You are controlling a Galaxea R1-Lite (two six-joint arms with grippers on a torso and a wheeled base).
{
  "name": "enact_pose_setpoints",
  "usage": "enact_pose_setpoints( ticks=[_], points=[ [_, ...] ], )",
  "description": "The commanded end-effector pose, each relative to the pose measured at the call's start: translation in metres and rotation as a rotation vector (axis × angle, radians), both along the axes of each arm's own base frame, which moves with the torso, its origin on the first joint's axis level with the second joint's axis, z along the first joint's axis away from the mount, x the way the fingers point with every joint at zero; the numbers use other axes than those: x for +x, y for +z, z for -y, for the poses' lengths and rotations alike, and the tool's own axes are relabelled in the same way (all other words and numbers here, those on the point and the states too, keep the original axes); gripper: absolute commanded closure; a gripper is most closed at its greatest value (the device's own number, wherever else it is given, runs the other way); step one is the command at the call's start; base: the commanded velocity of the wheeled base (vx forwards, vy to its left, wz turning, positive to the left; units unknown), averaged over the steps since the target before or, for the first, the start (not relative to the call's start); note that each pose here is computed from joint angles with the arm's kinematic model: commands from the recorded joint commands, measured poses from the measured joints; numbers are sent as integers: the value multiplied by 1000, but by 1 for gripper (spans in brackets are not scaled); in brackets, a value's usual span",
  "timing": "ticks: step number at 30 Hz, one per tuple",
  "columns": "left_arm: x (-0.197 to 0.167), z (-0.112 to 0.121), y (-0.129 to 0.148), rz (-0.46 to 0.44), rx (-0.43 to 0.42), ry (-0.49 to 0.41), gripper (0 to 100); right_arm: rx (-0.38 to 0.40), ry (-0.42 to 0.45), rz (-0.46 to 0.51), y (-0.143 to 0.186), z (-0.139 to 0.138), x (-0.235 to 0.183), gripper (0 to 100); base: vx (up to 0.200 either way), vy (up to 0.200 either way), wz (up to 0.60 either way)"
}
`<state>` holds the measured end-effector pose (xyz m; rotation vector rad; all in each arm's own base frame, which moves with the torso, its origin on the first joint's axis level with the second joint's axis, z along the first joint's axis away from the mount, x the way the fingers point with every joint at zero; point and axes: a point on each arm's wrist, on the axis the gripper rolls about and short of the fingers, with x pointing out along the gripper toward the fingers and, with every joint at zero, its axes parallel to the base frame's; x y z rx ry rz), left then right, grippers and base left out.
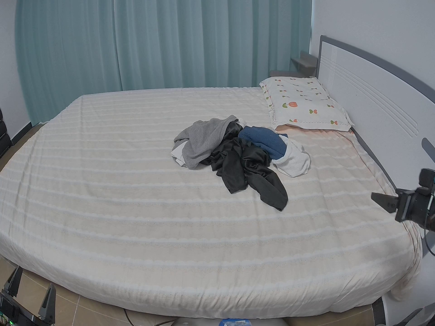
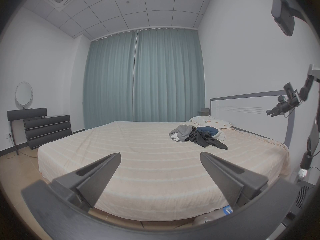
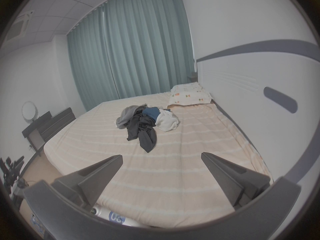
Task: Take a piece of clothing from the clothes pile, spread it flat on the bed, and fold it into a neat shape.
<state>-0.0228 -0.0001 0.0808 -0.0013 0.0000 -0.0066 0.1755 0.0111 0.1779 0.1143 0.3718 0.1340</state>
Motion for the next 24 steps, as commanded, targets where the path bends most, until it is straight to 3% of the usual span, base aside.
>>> enact_pose_setpoints(
  ticks=[1, 14, 24],
  points=[
    [0, 0, -5, -2, 0, 0, 0, 104, -88, -244, -158, -52, 241, 0, 0, 0, 0],
    [0, 0, -5, -2, 0, 0, 0, 143, -99, -319, -212, -99, 295, 0, 0, 0, 0],
    [0, 0, -5, -2, 0, 0, 0, 162, -113, -317, -218, -124, 315, 0, 0, 0, 0]
  ],
)
